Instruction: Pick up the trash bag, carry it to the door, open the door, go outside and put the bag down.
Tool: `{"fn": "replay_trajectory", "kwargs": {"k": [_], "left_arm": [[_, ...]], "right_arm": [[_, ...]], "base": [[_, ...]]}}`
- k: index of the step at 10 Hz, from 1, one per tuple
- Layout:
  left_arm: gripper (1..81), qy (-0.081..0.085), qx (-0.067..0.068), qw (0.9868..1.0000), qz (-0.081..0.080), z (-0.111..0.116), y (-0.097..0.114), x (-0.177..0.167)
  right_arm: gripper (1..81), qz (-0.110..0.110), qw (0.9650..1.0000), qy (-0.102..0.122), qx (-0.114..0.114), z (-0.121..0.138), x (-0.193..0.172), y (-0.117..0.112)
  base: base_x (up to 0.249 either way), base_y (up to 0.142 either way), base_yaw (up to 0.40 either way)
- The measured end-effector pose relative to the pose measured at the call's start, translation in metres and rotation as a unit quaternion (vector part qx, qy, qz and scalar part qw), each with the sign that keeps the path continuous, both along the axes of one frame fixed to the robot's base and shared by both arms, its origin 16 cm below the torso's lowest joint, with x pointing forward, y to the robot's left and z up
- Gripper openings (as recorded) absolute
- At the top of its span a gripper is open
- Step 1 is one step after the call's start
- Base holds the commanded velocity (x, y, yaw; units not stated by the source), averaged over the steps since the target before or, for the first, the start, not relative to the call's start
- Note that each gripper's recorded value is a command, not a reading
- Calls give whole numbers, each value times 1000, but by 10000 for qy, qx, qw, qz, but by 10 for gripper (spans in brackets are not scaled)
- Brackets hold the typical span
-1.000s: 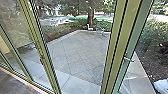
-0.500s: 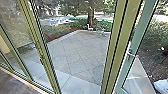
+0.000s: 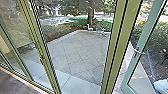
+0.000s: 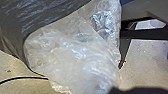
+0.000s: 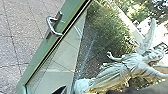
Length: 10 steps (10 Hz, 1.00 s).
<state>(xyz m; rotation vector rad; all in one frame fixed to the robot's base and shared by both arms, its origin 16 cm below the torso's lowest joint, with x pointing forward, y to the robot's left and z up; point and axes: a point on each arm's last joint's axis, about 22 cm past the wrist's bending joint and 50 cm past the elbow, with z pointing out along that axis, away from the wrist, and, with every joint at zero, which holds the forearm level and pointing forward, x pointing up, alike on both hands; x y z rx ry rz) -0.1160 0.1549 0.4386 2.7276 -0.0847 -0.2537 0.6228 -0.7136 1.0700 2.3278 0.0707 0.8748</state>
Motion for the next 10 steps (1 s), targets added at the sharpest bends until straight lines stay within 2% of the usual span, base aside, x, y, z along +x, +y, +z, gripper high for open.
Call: {"fn": "replay_trajectory", "kwargs": {"k": [1,2,3,4,5,6,7,8,10], "left_arm": [[10,3,-1,10000,-3,0,0,0],[10,0,-1,10000,-5,0,0,0],[10,0,0,10000,-2,0,0,0],[10,3,0,10000,-3,0,0,0],[10,3,-1,10000,-5,0,0,0],[10,1,-1,10000,-7,0,0,0],[10,0,-2,10000,-9,0,0,0],[10,-1,-2,10000,-10,0,0,0],[10,-4,-2,10000,-10,0,0,1]], "right_arm": [[811,-114,9991,84,404,-12,-4,7],[811,-274,9956,202,876,-26,-11,16],[811,-495,9885,416,1366,-43,-21,26],[811,-684,9788,664,1812,-63,-32,38],[811,-840,9669,884,2240,-81,-43,51],[811,-1019,9541,1148,2573,-97,-57,61],[811,-1154,9432,1390,2789,-114,-70,69],[811,-1215,9358,1561,2916,-130,-80,75],[811,-1159,9248,2012,3012,-170,-104,96]], "base": [[0,0,0],[0,0,0],[0,0,0],[0,0,0],[0,0,0],[0,0,0],[0,0,0],[0,0,0],[0,0,0]]}}
